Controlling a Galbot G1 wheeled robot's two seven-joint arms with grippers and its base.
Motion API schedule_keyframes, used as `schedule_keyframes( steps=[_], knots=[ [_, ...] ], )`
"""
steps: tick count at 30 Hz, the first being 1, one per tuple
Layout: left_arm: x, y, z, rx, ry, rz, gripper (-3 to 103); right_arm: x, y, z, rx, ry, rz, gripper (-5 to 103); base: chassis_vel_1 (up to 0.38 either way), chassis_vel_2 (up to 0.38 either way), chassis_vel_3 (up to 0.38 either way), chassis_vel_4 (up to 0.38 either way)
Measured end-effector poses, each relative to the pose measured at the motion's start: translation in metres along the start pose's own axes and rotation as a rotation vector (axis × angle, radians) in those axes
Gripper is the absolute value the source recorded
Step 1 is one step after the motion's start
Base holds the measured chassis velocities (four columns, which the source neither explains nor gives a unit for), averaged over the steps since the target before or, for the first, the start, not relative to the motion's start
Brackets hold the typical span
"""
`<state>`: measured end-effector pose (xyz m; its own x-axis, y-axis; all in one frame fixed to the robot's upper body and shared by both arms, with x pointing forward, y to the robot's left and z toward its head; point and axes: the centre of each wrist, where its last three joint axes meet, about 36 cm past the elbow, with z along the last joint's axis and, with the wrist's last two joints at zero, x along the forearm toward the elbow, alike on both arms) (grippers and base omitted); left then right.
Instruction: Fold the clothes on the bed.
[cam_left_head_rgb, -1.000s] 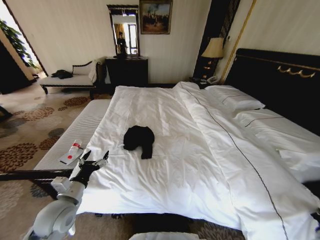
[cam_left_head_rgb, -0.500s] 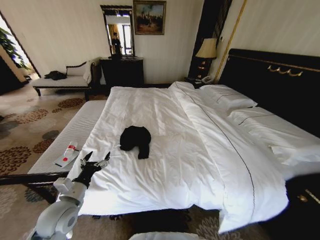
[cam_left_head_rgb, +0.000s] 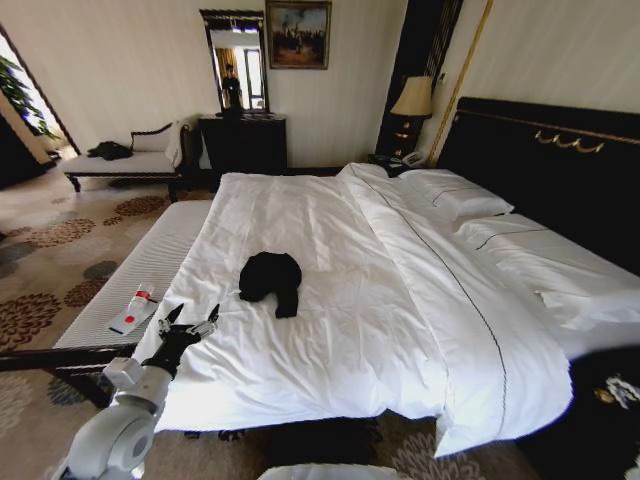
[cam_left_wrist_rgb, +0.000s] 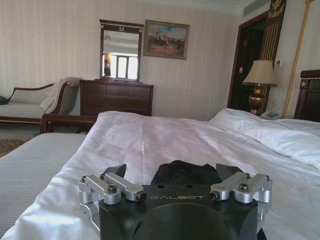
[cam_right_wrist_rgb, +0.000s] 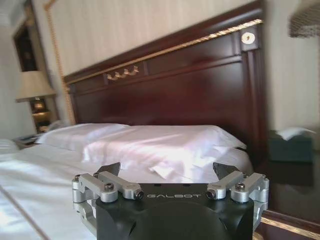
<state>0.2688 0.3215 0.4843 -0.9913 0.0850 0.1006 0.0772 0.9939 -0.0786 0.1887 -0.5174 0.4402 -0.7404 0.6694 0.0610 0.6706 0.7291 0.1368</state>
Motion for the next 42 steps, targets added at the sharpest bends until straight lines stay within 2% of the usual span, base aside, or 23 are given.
schedule_keyframes(
  steps=[1,2,6,9,11,13,16,17,19,22,27,42],
  knots=[
    [0.000,0.000,0.000,0.000,0.000,0.000,100,0.003,0.010,-0.004,0.007,-0.006,-0.029,100,0.000,0.000,0.000,0.000],
    [0.000,0.000,0.000,0.000,0.000,0.000,100,0.003,0.010,-0.004,0.007,-0.006,-0.029,100,0.000,0.000,0.000,0.000],
    [-0.001,0.000,-0.001,-0.001,-0.005,0.000,100,0.014,0.050,-0.024,0.014,-0.029,-0.152,100,0.000,0.000,0.000,0.000],
    [-0.001,0.000,-0.001,-0.001,-0.006,-0.001,100,0.016,0.060,-0.029,0.013,-0.033,-0.184,100,0.000,0.000,0.000,0.000],
    [-0.002,0.000,-0.001,-0.003,-0.006,-0.002,100,0.021,0.091,-0.042,0.017,-0.036,-0.291,100,0.000,0.000,0.000,0.000],
    [-0.003,0.000,-0.002,-0.006,-0.006,-0.001,100,0.021,0.099,-0.045,0.024,-0.038,-0.323,100,0.000,0.000,0.000,0.000],
    [-0.005,0.001,-0.003,-0.011,-0.010,-0.004,100,0.028,0.129,-0.048,0.067,-0.056,-0.417,100,0.000,0.000,0.000,0.000],
    [-0.005,0.001,-0.003,-0.011,-0.010,-0.004,100,0.028,0.129,-0.048,0.067,-0.056,-0.417,100,0.000,0.000,0.000,0.000],
    [-0.005,0.001,-0.003,-0.011,-0.011,-0.005,100,0.034,0.143,-0.044,0.078,-0.060,-0.445,100,0.000,0.000,0.000,0.000],
    [-0.005,0.000,-0.003,-0.009,-0.009,-0.005,100,0.037,0.150,-0.035,0.090,-0.037,-0.423,100,0.000,0.000,0.000,0.000],
    [-0.003,0.000,-0.002,-0.011,-0.002,-0.006,100,0.037,0.144,-0.020,0.133,-0.012,-0.385,100,0.000,0.000,0.000,0.000],
    [0.000,-0.004,-0.004,-0.020,0.000,0.002,100,0.041,0.146,-0.016,0.126,-0.011,-0.375,100,0.026,0.022,-0.022,-0.029]
  ],
)
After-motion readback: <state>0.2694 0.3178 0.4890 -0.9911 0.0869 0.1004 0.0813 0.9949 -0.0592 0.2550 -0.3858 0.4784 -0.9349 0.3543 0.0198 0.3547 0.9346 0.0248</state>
